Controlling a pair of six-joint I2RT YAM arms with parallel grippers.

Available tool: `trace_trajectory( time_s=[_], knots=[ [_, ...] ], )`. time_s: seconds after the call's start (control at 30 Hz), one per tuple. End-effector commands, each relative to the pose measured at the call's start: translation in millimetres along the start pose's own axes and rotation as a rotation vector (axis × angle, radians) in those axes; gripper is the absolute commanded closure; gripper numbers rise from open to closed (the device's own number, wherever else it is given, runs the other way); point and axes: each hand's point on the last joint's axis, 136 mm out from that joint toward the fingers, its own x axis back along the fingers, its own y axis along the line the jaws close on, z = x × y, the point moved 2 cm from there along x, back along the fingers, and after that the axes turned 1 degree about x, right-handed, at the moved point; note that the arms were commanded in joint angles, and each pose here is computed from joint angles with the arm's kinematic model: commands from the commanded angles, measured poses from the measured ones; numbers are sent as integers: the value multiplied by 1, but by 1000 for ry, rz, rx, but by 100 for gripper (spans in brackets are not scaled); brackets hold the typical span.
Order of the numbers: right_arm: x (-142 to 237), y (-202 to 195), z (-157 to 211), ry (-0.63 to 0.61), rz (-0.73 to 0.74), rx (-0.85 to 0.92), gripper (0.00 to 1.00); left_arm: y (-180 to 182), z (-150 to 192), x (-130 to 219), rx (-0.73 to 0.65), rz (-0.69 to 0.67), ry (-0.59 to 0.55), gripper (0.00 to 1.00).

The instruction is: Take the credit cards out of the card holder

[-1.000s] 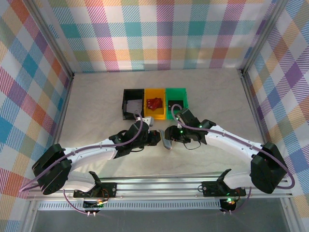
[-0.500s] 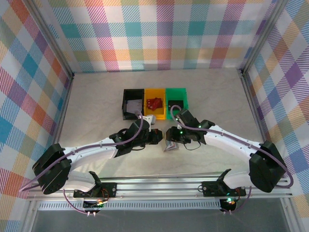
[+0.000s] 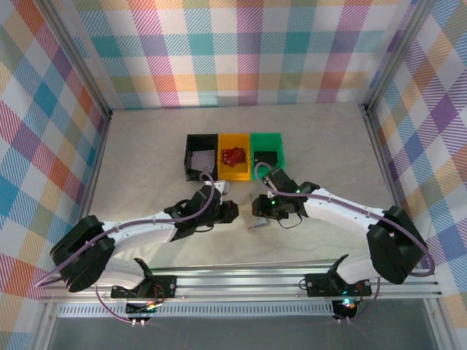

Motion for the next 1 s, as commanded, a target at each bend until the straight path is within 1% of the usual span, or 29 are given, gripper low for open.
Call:
trace_trajectory(
  time_s=[0.0, 0.17, 0.3, 0.47, 0.6, 0.7, 0.73, 0.77, 0.8, 0.97],
  knots=[
    [-5, -4, 0, 18, -17, 0, 62, 3, -5, 6, -11, 20, -23, 100],
    [-6, 5, 0, 28, -80, 15, 63, 19, -1, 9, -10, -18, -13, 100],
    [-5, 8, -1, 22, -100, 27, 62, 32, 2, 15, -33, -69, 3, 100],
    [-2, 30, -1, 37, -224, 71, 62, 51, 7, 26, -50, -127, 22, 100],
    [-1, 42, -3, 37, -300, 79, 62, 64, 11, 31, -48, -146, 33, 100],
    [-5, 51, -4, 63, -340, 70, 66, 72, 13, 31, -44, -165, 45, 100],
    [-8, 53, -4, 74, -341, 65, 71, 73, 14, 31, -48, -166, 50, 100],
    [-12, 54, -4, 86, -337, 59, 79, 75, 14, 31, -50, -170, 56, 100],
    [-16, 54, -3, 100, -329, 53, 84, 76, 15, 31, -52, -176, 61, 100],
    [-34, 53, -2, 119, -261, 16, 85, 80, 13, 32, -65, -197, 75, 100]
  ],
)
